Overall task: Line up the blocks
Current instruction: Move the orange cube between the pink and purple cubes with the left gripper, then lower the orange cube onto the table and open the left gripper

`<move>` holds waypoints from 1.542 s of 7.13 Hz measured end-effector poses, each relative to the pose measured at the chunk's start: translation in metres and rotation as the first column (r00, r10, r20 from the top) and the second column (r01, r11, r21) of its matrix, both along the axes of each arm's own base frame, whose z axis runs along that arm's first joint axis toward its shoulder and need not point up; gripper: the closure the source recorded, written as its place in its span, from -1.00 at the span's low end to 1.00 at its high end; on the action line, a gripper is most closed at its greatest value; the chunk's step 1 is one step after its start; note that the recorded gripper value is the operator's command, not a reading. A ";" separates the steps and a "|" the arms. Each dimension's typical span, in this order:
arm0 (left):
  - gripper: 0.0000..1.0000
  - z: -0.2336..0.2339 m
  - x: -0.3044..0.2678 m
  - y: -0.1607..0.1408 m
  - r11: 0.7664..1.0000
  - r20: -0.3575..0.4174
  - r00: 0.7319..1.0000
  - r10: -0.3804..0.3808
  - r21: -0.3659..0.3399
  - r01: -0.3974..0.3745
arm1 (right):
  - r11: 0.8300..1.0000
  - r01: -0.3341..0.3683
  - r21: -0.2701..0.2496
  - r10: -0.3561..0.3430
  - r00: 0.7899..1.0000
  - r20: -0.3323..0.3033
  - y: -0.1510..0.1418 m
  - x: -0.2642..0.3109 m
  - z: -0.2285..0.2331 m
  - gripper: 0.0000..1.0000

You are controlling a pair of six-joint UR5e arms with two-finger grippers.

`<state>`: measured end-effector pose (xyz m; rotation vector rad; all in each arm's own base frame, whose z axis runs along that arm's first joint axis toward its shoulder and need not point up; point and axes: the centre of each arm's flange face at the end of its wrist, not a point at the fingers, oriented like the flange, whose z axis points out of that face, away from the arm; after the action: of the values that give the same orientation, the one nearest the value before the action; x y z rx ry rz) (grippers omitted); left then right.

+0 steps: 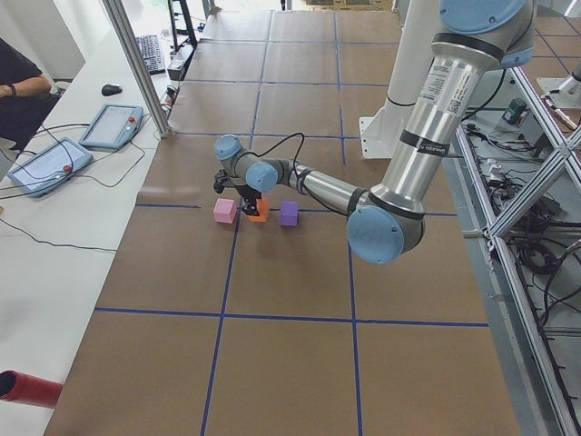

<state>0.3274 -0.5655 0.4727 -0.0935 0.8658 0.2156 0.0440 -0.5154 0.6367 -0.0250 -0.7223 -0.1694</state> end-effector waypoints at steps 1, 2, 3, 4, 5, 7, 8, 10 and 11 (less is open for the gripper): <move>0.66 0.001 0.001 0.000 1.000 0.002 1.000 -0.001 -0.005 0.001 | 1.000 0.000 0.000 0.000 1.000 0.000 0.000 0.000 0.000 -1.00; 0.65 0.003 0.001 0.001 1.000 0.003 1.000 -0.003 -0.013 0.003 | 1.000 0.000 0.000 0.000 1.000 0.000 0.000 0.000 0.000 -1.00; 0.63 0.004 0.002 0.001 1.000 0.002 1.000 -0.002 -0.018 0.002 | 1.000 0.000 0.000 0.000 1.000 0.000 0.000 0.000 0.000 -1.00; 0.61 0.004 0.002 0.001 1.000 0.000 1.000 -0.002 -0.020 0.002 | 1.000 0.000 0.000 0.000 1.000 0.000 0.000 0.000 0.000 -1.00; 0.60 0.002 0.003 0.001 1.000 -0.004 1.000 -0.001 -0.016 0.001 | 1.000 0.000 0.000 0.000 1.000 0.000 0.000 0.000 0.000 -1.00; 0.60 -0.001 0.004 0.000 1.000 -0.019 1.000 0.000 0.004 0.000 | 1.000 0.000 0.000 0.000 1.000 0.000 0.000 0.000 0.000 -1.00; 0.60 -0.001 0.004 0.000 1.000 -0.022 1.000 0.000 0.009 0.000 | 1.000 0.000 0.000 0.000 1.000 0.000 0.000 0.000 0.000 -1.00; 0.60 0.003 0.002 0.001 1.000 -0.020 1.000 -0.001 0.007 0.001 | 1.000 0.000 0.000 0.000 1.000 0.000 0.000 0.000 0.000 -1.00; 0.60 0.005 0.002 0.001 1.000 -0.017 1.000 -0.002 0.003 0.002 | 1.000 0.000 0.000 0.000 1.000 0.000 0.000 0.000 0.000 -1.00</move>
<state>0.3296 -0.5643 0.4779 -0.0879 0.8829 0.2164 0.0440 -0.5154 0.6368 -0.0251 -0.7223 -0.1694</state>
